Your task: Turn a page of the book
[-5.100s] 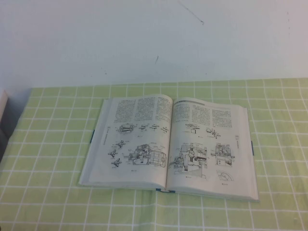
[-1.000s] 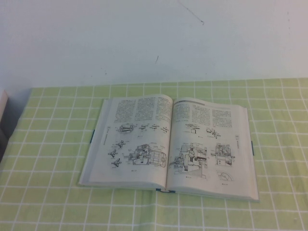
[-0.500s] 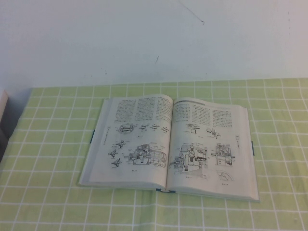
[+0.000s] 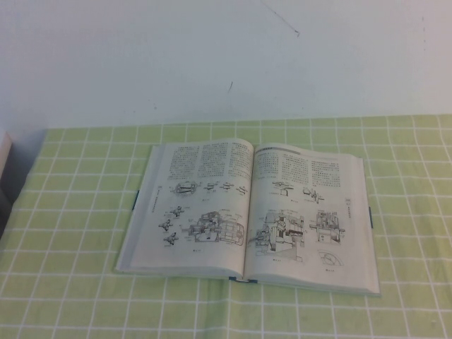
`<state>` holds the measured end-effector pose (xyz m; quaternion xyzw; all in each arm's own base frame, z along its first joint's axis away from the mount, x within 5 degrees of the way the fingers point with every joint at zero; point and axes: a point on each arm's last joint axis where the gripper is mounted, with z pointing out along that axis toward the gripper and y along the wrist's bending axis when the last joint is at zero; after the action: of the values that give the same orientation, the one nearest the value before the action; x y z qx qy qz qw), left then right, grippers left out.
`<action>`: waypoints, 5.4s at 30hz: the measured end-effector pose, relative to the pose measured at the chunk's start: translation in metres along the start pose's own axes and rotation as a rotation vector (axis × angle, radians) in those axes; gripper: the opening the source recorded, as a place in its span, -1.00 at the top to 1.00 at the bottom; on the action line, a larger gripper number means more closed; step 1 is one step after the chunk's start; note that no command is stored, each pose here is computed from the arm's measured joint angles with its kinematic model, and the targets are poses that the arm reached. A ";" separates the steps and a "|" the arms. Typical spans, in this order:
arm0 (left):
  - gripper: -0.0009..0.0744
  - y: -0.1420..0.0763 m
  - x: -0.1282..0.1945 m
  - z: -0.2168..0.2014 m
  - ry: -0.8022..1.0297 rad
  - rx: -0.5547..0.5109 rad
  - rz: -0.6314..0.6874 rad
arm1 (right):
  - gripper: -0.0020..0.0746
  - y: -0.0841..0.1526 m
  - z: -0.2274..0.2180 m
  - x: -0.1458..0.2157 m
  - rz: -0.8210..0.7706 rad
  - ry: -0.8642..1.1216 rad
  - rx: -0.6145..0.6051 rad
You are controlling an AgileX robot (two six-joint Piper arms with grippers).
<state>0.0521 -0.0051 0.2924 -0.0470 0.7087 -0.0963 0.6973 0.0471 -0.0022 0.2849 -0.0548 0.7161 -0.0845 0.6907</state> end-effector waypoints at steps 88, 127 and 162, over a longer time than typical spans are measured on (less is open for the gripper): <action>0.99 -0.068 0.151 0.281 1.051 0.229 0.025 | -0.06 0.125 0.290 0.131 0.478 1.053 -0.873; 0.99 -0.068 0.150 0.281 1.046 0.228 0.027 | -0.06 0.126 0.305 0.130 0.454 1.169 -0.880; 0.99 -0.078 0.132 0.288 1.010 0.262 -0.026 | -0.06 0.109 0.329 0.094 0.266 1.307 -0.831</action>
<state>0.3312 -0.1279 0.1760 0.0843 0.9381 -0.2034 0.2674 0.3762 0.0711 0.1613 -0.1615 0.9506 0.2589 0.0563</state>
